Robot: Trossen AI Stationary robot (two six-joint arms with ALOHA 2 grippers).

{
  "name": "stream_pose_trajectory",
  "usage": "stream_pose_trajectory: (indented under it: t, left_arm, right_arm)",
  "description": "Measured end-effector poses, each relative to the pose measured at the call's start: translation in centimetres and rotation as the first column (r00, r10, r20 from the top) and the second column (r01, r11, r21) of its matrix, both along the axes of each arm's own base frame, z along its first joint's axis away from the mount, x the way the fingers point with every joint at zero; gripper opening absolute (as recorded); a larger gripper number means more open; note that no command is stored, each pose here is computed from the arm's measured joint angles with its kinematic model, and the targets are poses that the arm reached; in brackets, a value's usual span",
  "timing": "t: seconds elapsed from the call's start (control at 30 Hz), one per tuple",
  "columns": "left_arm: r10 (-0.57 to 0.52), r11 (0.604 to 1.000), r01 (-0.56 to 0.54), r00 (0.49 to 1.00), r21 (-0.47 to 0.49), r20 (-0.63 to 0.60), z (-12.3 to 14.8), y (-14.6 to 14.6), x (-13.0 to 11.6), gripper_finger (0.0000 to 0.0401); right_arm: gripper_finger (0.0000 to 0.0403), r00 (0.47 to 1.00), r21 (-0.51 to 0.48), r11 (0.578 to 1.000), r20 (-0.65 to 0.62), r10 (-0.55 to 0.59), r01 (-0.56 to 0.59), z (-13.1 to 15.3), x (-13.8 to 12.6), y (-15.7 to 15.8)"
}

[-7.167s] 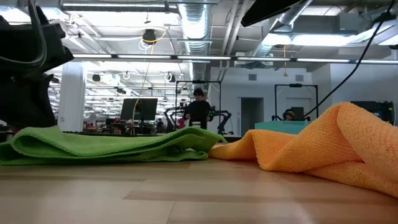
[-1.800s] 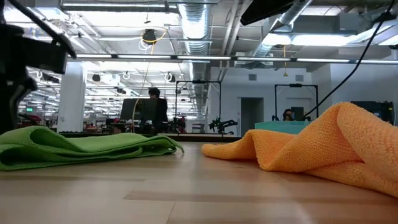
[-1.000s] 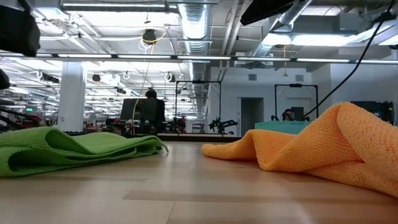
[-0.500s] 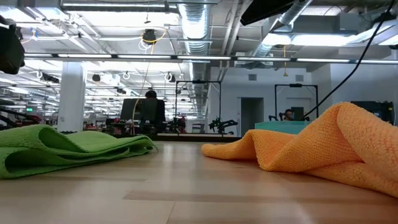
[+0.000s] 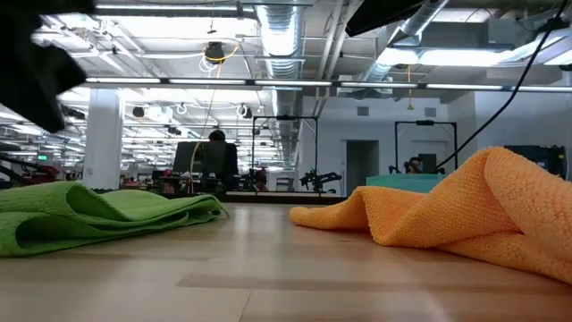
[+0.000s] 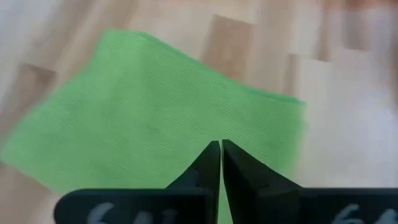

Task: Roll microfiber towels into tight, uniform cylinder then place into a basket
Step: Fold the green microfiber towel

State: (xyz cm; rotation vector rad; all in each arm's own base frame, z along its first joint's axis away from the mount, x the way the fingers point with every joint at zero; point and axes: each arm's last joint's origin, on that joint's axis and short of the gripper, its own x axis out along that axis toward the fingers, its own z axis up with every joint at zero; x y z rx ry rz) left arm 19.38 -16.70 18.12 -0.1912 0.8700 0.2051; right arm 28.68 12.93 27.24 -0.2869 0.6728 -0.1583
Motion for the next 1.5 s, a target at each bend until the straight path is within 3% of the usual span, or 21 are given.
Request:
stream_pose_trajectory:
  t: [0.3, 0.43, 0.8, 1.2, 1.37, 1.5]
  left_arm:
    - [0.072, 0.996, -0.068, 0.995, 0.051, -0.076, -0.4, 5.3, 3.7, 0.0008]
    - [0.032, 0.999, -0.030, 0.998, 0.022, -0.053, -0.5, 6.4, 4.7, 0.0008]
    - [-0.013, 1.000, 0.013, 1.000, 0.000, 0.011, -0.9, 7.7, 5.9, 0.0008]
    - [-0.005, 1.000, 0.007, 0.997, 0.019, -0.082, -5.5, 7.4, 7.7, 0.0008]
    - [0.115, 0.993, -0.115, 0.990, 0.001, -0.087, -6.3, 8.2, 8.1, 0.0008]
    - [0.270, 0.961, -0.266, 0.962, 0.080, -0.044, -6.4, 9.9, 8.3, 0.0008]
  right_arm:
    - [0.0111, 1.000, 0.000, 1.000, 0.000, 0.001, -0.001, 0.0, 0.0, 0.0]
    - [0.0111, 1.000, 0.000, 1.000, 0.000, 0.001, -0.001, 0.0, 0.0, 0.0]
    - [0.0111, 1.000, 0.000, 1.000, 0.000, 0.001, -0.001, 0.0, 0.0, 0.0]
    - [0.0111, 1.000, -0.001, 1.000, 0.000, 0.001, -0.001, 0.0, 0.0, 0.0]
    - [0.0111, 1.000, -0.001, 1.000, -0.001, 0.001, -0.001, 0.0, 0.0, 0.0]
    - [0.0111, 1.000, -0.001, 1.000, 0.000, 0.001, -0.001, 0.0, 0.0, 0.0]
